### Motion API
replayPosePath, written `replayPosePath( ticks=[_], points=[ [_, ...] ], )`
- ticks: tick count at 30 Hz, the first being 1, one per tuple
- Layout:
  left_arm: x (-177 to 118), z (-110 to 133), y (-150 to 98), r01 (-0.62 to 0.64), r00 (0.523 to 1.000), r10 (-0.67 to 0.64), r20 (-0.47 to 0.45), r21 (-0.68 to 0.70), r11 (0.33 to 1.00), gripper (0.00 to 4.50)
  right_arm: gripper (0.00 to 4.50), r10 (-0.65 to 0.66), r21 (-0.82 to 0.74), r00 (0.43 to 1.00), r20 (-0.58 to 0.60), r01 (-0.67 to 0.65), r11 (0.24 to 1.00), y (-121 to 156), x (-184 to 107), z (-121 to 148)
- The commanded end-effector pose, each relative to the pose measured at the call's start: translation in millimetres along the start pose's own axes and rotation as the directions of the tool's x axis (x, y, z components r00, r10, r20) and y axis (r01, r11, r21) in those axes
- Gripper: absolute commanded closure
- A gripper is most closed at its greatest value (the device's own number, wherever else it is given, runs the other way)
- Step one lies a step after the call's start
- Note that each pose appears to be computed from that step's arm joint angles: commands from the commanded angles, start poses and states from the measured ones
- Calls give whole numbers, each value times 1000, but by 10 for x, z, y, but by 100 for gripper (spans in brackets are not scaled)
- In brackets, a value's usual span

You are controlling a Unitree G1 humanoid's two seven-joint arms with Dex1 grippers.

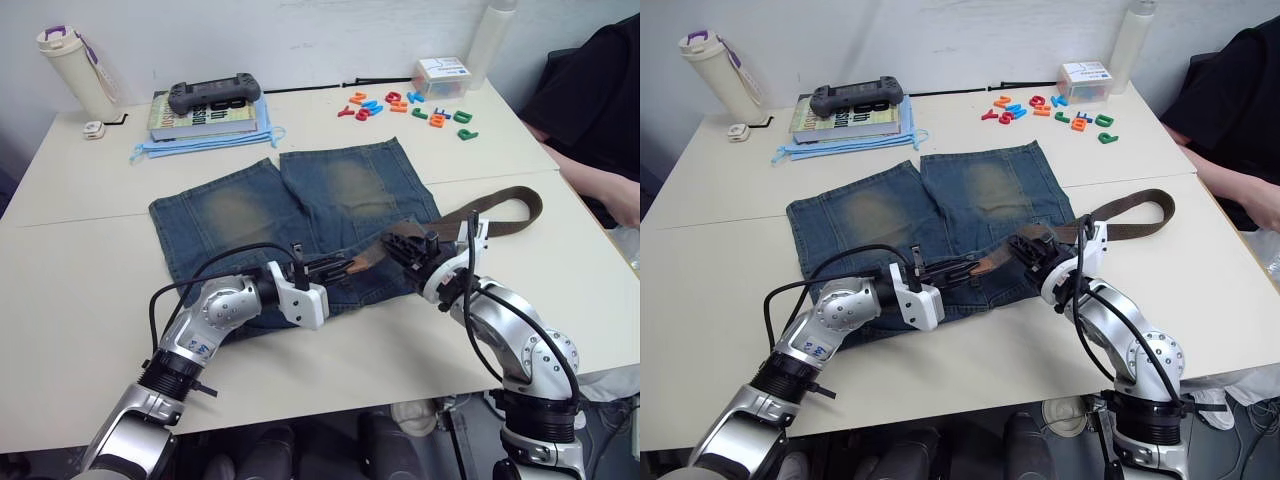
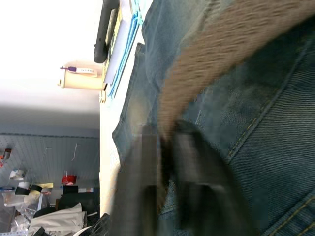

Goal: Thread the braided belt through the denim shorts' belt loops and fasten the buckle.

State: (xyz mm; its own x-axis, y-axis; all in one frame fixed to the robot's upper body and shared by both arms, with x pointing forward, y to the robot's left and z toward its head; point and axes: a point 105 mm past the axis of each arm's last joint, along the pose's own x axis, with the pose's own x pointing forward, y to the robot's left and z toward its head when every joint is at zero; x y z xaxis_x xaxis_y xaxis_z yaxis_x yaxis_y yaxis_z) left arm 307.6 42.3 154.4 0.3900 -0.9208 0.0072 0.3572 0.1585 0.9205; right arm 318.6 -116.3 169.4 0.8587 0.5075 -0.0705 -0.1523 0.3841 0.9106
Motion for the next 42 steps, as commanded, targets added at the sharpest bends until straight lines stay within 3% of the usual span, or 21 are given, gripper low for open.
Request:
replayPosePath(
  ticks=[1, 5, 8, 11, 16, 20, 28, 31, 42],
  points=[
    [-9, 66, 32, -12, 999, 11, 30, 22, 1000, 450, 447, 65, -3, 997, 29, -65, 998, 141, -30, 47],
    [-9, 72, 56, -22, 999, 21, 33, 32, 999, 450, 447, 62, 4, 997, 34, -62, 998, 136, -26, 50],
    [-21, 50, 89, -34, 999, 34, 22, 15, 999, 316, 450, 60, 11, 997, 43, -60, 998, 136, -21, 51],
    [-112, 3, 109, -46, 999, 46, -12, 2, 999, 220, 450, 71, 38, 994, 86, -74, 997, 172, -12, 93],
    [-444, -131, 56, -80, 992, 67, -105, -129, 988, 220, 450, 81, 77, 987, 138, -93, 993, 218, -11, 89],
    [-776, -239, -162, -72, 978, 8, -208, -302, 951, 220, 450, 66, 70, 982, 177, -80, 994, 236, 14, 25],
    [-822, -246, -346, -128, 971, -22, -239, -590, 797, 220, 450, 48, -114, 964, 262, -18, 993, 202, 26, -66],
    [-823, -234, -357, -134, 971, -26, -239, -628, 766, 220, 450, 70, -164, 959, 274, -25, 986, 210, 10, -106],
    [-830, -214, -389, -104, 971, -59, -231, -633, 767, 220, 450, 88, -226, 938, 335, -11, 974, 166, -39, -67]
  ],
)
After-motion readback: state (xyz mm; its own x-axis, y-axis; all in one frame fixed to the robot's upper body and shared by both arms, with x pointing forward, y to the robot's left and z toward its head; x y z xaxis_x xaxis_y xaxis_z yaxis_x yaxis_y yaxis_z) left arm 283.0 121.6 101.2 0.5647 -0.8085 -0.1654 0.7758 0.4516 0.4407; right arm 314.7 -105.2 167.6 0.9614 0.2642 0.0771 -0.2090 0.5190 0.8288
